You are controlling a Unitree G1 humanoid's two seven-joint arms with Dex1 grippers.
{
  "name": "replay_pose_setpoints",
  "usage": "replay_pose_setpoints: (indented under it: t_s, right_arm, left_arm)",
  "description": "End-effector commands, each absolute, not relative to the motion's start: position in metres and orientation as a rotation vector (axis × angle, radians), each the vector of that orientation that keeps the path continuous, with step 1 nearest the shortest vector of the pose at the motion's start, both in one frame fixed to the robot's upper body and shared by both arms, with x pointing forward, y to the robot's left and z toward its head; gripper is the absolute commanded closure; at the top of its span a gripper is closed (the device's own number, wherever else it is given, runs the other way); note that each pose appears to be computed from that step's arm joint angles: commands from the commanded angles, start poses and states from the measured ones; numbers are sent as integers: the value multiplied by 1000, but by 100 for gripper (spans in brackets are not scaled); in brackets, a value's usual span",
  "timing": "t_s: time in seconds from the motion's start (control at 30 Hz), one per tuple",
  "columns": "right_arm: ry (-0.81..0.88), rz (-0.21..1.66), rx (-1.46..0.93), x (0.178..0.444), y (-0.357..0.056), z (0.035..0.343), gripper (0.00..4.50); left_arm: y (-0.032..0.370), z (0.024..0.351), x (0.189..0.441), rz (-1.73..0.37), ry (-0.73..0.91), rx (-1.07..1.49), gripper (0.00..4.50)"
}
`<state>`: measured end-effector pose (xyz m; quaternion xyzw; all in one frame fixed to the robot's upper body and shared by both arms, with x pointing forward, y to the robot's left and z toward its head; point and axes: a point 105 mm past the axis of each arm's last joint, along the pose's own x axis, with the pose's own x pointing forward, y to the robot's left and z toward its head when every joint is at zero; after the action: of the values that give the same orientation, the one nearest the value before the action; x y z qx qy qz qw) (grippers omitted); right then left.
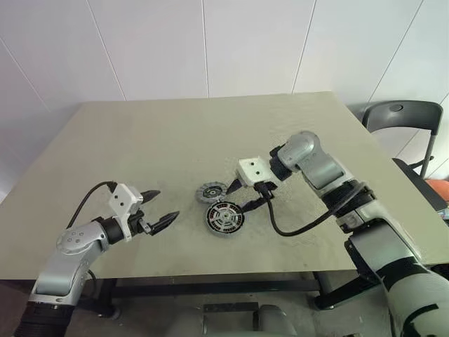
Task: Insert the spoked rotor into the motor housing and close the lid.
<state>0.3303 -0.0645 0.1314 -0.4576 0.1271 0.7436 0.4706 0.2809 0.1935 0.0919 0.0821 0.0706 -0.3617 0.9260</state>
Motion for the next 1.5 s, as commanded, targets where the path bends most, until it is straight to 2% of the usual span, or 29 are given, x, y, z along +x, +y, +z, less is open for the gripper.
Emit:
replay_pose_setpoints:
  t_s: [0.03,0.17,0.53,0.63,0.97,1.03,1.27,1.33,1.5]
  right_arm:
    - [265,1875,-1363,332,-70,126,3]
    - [172,1874,-1551,340,-68,114,1]
    - [160,1913,-1592,339,-66,99,1]
    - [160,1924,-1596,338,-65,94,58]
    - [166,1880,-1587,338,-51,87,392]
    - [177,1861,-1565,339,-47,89,447]
    - [261,1786,-1372,334,-30,99,447]
    - [365,1798,-1242,325,-23,106,447]
    - [484,1822,-1100,308,-16,116,447]
  left_arm:
    - [194,106,280,-727,84,199,0]
    - [191,105,276,-741,99,167,0]
    - [193,111,277,-725,88,164,0]
    - [193,112,279,-722,82,167,0]
    - [190,113,282,-723,67,175,0]
    - [190,113,282,-722,66,175,0]
    - [189,112,283,-720,65,174,0]
    - [189,112,283,-719,65,173,0]
    - [189,111,282,-715,67,169,0]
